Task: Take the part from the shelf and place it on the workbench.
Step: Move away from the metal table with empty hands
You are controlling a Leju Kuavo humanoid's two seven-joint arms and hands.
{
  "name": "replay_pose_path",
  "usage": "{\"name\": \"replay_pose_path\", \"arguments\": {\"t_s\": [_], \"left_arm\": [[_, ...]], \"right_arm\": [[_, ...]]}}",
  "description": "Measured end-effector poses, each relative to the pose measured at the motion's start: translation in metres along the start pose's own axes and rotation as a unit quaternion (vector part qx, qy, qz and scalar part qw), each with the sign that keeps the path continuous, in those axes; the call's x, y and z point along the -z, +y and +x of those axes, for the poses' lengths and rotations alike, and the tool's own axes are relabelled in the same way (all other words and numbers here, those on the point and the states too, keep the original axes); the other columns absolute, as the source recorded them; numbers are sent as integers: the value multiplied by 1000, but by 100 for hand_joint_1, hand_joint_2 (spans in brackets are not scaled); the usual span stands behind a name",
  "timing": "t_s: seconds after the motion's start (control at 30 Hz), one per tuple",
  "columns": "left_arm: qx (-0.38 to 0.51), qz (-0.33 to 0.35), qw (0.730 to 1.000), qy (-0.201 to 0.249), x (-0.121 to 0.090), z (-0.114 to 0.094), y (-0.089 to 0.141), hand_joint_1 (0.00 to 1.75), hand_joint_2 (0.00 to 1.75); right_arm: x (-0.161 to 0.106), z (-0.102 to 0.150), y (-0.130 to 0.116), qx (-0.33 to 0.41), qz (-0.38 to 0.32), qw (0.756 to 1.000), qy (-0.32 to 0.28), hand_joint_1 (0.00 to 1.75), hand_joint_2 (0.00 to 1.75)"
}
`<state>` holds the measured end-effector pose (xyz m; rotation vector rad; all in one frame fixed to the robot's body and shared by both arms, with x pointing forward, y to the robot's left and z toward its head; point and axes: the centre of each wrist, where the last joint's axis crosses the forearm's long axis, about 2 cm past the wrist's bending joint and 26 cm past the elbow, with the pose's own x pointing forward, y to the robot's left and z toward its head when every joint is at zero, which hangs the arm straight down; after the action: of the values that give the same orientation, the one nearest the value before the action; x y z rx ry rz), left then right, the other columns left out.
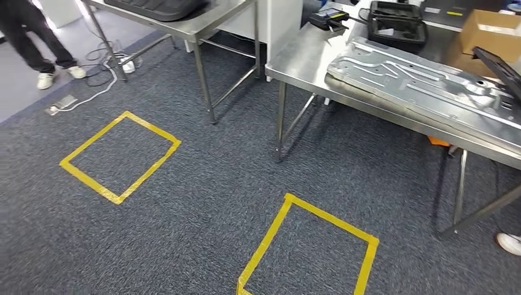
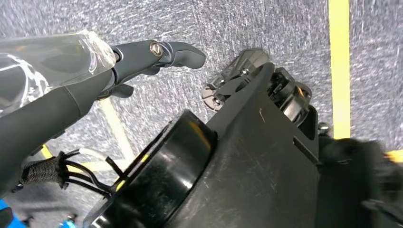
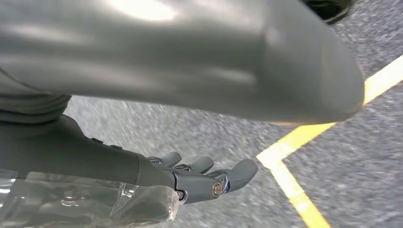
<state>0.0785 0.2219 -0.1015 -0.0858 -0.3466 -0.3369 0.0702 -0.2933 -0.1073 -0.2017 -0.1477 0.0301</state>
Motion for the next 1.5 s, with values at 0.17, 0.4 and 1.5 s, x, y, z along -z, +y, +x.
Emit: {"name": "replay_pose_path", "arguments": {"t_s": [0.17,0.4,1.5], "left_arm": [[0,0,1000,0,0,0,0,0,175],[-2,-1,1000,-6,1,5,2,0,175],[-4,-16,1000,-7,0,0,0,0,175]], "right_arm": [[0,1,0,-3,0,1000,-1,0,0],[0,0,-1,-7,-1,1000,1,0,0],[0,1,0,-23,-1,1000,3,0,0]]}}
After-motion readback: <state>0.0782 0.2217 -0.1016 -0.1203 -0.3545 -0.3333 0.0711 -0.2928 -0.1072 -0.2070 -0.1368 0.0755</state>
